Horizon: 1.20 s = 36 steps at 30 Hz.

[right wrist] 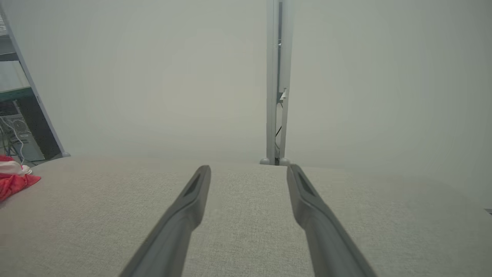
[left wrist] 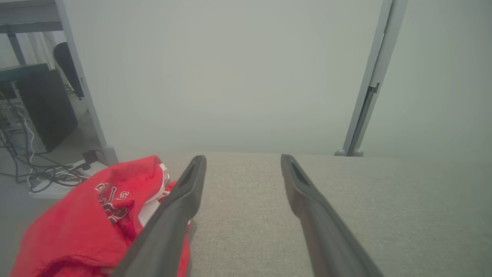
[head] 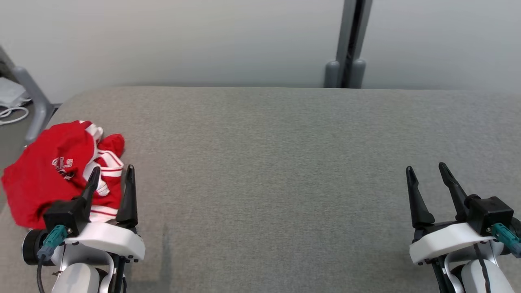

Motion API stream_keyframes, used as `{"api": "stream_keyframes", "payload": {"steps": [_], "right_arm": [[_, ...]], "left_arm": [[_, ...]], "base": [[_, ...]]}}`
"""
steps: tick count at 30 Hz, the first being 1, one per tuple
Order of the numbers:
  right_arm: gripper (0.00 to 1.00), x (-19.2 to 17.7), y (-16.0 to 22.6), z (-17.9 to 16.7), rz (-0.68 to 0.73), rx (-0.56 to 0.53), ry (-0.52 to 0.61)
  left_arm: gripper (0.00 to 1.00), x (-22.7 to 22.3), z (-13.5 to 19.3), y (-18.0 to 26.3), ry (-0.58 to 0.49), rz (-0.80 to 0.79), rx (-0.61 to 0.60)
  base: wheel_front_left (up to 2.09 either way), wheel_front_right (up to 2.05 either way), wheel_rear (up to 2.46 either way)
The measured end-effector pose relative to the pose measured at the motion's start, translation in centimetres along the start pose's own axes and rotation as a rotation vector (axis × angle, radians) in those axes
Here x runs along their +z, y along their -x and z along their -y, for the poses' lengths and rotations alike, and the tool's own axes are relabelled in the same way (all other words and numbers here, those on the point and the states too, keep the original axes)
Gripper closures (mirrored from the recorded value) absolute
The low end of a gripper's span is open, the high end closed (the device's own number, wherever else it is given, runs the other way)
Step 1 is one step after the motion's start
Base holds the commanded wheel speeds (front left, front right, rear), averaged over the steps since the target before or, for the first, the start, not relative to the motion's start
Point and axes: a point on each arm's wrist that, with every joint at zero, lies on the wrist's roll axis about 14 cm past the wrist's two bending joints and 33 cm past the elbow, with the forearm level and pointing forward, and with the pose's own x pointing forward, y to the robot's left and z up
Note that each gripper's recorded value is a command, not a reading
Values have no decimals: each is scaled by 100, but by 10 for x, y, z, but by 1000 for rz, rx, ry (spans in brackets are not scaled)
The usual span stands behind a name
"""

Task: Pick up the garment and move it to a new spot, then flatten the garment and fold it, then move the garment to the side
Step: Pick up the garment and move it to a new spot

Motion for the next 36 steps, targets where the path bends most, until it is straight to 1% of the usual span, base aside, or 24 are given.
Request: {"api": "stream_keyframes", "payload": {"steps": [5, 11, 12, 14, 18, 21, 36], "right_arm": [[0, -2, -19, -37, -3, 106, -21], [0, 1, -37, -91, 13, 248, -58], [0, 1, -40, -108, 12, 293, -68], [0, 1, -42, -122, 13, 328, -78], [0, 1, -44, -141, 14, 378, -91], [0, 1, -45, -149, 15, 396, -97], [0, -4, -47, -153, 2, 405, -108]], "left_arm": [[0, 3, -39, 20, 9, 17, 118], [0, 4, -85, 54, 18, 24, 264], [0, 5, -98, 66, 16, 27, 305], [0, 4, -109, 78, 18, 26, 342], [0, 2, -117, 97, 22, 24, 397], [0, 7, -122, 102, 16, 38, 414], [0, 16, -119, 104, 15, 56, 429]], "base": [[0, 0, 0], [0, 0, 0], [0, 0, 0], [0, 0, 0], [0, 0, 0], [0, 0, 0], [0, 0, 0]]}}
